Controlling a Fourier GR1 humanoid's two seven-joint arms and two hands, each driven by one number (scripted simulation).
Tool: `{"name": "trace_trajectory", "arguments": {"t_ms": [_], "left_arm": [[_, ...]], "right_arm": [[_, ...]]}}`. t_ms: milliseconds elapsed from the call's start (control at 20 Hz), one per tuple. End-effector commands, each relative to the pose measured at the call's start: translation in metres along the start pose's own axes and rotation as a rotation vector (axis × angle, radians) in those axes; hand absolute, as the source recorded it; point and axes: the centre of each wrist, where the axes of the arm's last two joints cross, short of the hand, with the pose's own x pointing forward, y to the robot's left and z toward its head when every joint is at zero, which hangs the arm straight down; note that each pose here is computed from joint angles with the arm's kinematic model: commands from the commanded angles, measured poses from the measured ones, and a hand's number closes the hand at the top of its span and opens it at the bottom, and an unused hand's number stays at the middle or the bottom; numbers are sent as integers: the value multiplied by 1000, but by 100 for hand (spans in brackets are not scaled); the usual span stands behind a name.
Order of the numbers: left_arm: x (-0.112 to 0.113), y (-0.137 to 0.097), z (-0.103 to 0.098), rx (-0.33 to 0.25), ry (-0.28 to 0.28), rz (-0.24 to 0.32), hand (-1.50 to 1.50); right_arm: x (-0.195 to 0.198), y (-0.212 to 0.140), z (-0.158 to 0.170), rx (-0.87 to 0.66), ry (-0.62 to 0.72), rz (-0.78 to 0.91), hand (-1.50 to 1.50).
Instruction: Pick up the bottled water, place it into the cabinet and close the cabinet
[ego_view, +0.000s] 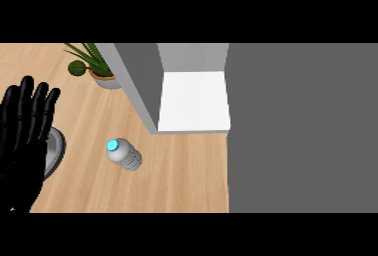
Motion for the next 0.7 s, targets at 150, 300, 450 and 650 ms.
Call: {"name": "trace_trajectory", "arguments": {"t_ms": [150,300,450,650], "left_arm": [[-9,44,14,-51,-6,89,-150],[-23,20,28,-58,202,299,-150],[-12,31,18,-75,245,304,-150],[22,32,28,-82,220,320,-150]], "right_arm": [[22,-4,25,26,-31,9,-150],[21,13,32,202,44,-99,-150],[42,14,42,229,26,-127,-150],[65,21,53,215,45,-139,-150]]}}
